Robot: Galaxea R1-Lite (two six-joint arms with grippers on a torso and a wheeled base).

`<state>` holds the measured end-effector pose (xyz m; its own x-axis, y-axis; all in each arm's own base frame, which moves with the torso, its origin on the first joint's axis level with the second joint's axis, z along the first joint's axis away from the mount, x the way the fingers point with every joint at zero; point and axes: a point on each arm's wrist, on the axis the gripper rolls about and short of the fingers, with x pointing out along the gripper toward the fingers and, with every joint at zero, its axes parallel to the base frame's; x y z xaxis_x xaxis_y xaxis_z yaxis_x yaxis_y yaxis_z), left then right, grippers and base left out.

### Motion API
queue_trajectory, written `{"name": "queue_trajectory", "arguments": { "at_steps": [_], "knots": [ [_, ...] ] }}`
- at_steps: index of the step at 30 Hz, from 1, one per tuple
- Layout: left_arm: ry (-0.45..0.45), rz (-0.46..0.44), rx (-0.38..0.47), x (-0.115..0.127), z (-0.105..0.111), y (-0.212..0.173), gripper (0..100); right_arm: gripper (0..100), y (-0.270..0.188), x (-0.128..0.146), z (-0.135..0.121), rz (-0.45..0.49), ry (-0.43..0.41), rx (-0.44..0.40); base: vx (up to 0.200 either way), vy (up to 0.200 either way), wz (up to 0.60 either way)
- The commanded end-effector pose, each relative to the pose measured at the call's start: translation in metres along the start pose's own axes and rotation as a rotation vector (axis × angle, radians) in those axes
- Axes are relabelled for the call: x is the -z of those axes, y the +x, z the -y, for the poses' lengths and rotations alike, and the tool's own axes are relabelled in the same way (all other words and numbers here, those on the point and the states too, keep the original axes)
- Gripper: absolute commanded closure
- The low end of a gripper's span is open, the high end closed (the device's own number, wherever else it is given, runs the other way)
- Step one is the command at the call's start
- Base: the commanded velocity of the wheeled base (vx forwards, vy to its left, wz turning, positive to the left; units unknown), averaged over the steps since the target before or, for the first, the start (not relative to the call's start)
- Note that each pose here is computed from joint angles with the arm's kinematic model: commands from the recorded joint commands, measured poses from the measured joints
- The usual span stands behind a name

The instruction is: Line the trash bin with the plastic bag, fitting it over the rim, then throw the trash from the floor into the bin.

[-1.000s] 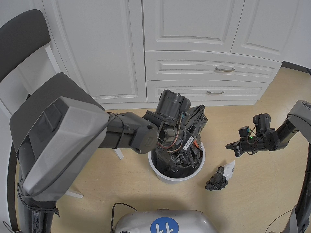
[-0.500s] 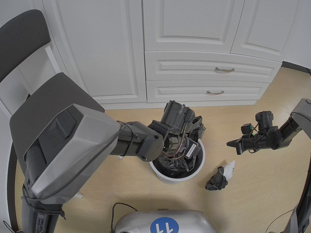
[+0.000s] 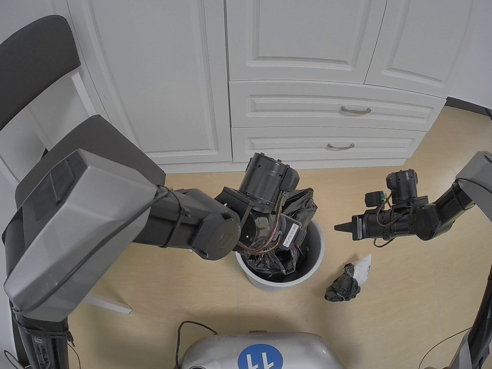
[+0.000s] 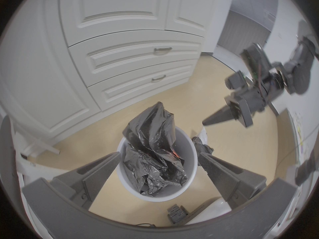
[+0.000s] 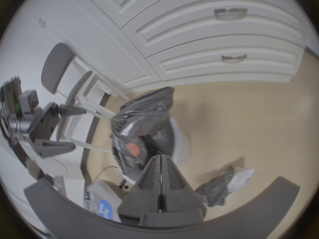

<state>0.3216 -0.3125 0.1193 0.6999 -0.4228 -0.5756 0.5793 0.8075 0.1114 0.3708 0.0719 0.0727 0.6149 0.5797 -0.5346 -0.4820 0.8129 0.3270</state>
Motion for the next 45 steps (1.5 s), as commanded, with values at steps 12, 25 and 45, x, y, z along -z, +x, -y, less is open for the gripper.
{"name": "queue_trajectory", "arguments": {
  "at_steps": [12,25,45],
  "knots": [
    [-0.17,0.025,-0.096,0.01,-0.031,-0.037,0,0,0.04,-0.019,-0.089,0.02,0.042,0.007,0.0,0.0,0.0],
    [-0.183,0.059,-0.111,0.035,-0.04,-0.051,0,0,0.087,0.0,-0.094,-0.058,-0.05,0.159,0.0,0.0,0.0],
    [-0.185,0.079,-0.11,0.042,-0.04,-0.049,0,100,0.119,-0.004,-0.075,-0.007,0.027,0.274,0.0,0.0,0.0]
  ]
}}
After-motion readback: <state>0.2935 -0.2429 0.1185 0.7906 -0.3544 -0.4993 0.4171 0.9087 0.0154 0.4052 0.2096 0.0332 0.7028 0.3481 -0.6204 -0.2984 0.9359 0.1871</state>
